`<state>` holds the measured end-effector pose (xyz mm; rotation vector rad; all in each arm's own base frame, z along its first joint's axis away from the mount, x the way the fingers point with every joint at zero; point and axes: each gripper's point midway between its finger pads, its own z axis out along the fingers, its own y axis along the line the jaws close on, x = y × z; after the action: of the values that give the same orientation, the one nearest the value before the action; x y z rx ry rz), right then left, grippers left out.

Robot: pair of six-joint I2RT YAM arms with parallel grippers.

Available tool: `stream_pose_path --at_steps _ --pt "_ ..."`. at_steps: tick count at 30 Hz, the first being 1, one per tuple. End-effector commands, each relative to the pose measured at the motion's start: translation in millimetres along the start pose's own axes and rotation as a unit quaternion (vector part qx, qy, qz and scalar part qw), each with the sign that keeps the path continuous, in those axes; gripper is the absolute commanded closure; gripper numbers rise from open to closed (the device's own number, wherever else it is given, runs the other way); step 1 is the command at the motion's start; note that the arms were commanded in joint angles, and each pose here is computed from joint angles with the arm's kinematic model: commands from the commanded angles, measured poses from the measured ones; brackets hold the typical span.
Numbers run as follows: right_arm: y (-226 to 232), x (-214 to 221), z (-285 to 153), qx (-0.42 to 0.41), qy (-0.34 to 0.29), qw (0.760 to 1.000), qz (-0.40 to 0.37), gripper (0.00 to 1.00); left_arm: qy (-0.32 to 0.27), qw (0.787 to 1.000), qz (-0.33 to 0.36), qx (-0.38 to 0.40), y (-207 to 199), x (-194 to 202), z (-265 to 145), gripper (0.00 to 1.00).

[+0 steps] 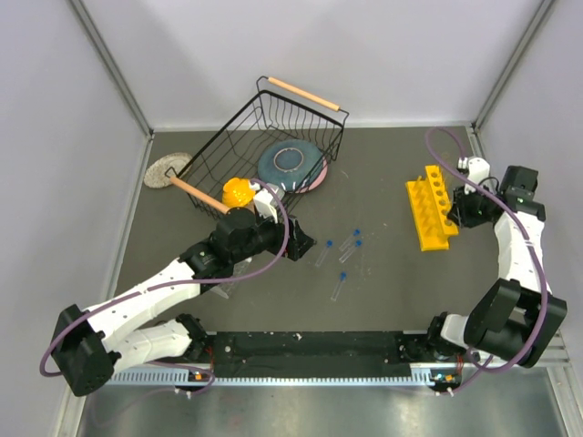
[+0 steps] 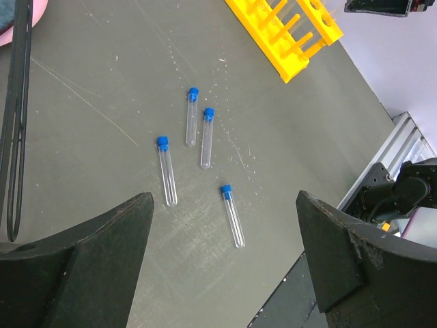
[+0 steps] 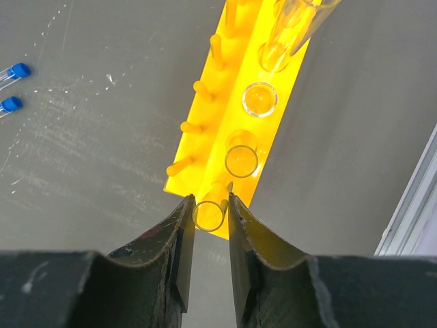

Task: Organize the chemistry lab equipment

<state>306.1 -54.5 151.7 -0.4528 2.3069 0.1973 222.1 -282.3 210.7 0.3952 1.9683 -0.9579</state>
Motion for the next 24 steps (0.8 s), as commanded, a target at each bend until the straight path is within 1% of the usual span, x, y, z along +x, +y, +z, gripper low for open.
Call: stream_pose_path --at_steps 1,2,4,5,6,9,14,15,16,17,19,20,21,22,23,24 --pt "7.4 -9.6 -4.1 -0.006 -0.024 0.999 -0.028 0.74 -0.024 1.0 0.0 0.011 -6.2 -12.5 -3.1 0.09" --pt "7.9 -9.7 -4.5 -0.007 -0.025 0.999 -0.028 0.74 -0.024 1.0 0.0 0.011 -6.2 -12.5 -3.1 0.09" --pt "7.9 -8.8 -4.7 -0.006 -0.024 0.999 -0.028 0.69 -0.024 1.0 0.0 0.011 -6.3 -12.5 -3.4 0.09" --pt "8.0 -9.7 -7.0 -0.003 -0.024 0.999 -0.029 0.66 -0.026 1.0 0.0 0.011 -6.5 -14.1 -3.6 0.09" --pt "6.9 -11.8 -9.7 0.002 -0.026 0.999 -0.03 0.6 -0.025 1.0 0.0 0.011 -6.6 -13.6 -3.6 0.09" --pt "7.2 -22.0 -21.0 0.015 -0.04 0.999 -0.033 0.5 -0.028 1.0 0.0 0.014 -8.8 -16.4 -4.6 0.09" --pt "6.9 -40.5 -44.0 0.037 -0.067 0.997 -0.026 0.38 -0.024 1.0 0.0 0.019 -12.4 -18.7 -4.4 0.08" --pt "6.6 -48.0 -52.3 0.046 -0.076 0.996 -0.026 0.33 -0.023 1.0 0.001 0.022 -13.8 -19.4 -3.9 0.08" --pt "8.4 -49.7 -56.7 0.046 -0.076 0.996 -0.024 0.31 -0.022 0.999 0.002 0.025 -15.5 -20.7 -3.1 0.07" --pt "9.8 -52.4 -61.5 0.048 -0.079 0.995 -0.026 0.29 -0.012 1.0 0.001 0.021 -15.0 -18.6 -3.5 0.07" --pt "13.7 -63.4 -77.1 0.054 -0.09 0.994 -0.034 0.18 -0.006 0.999 0.011 0.037 -20.7 -19.0 -1.8 0.08" --pt "15.6 -67.9 -82.8 0.054 -0.094 0.993 -0.038 0.09 -0.008 0.999 0.013 0.043 -25.4 -24.8 -1.3 0.09" --pt "19.5 -79.8 -92.1 0.049 -0.11 0.992 -0.048 0.04 0.01 0.999 0.011 0.041 -24.5 -19.0 2.2 0.09" --pt "24.7 -84.1 -96.7 0.042 -0.115 0.991 -0.05 0.01 0.023 0.998 0.015 0.049 -27.7 -16.8 3.7 0.1" --pt "32.3 -85.8 -99.9 0.027 -0.117 0.992 -0.048 0.01 0.025 0.998 0.022 0.057 -37.2 -23.6 4.4 0.12" --pt "44.1 -96.4 -104.0 0.002 -0.134 0.99 -0.05 0.01 0.053 0.997 0.023 0.046 -33.6 -12.4 10.5 0.12"
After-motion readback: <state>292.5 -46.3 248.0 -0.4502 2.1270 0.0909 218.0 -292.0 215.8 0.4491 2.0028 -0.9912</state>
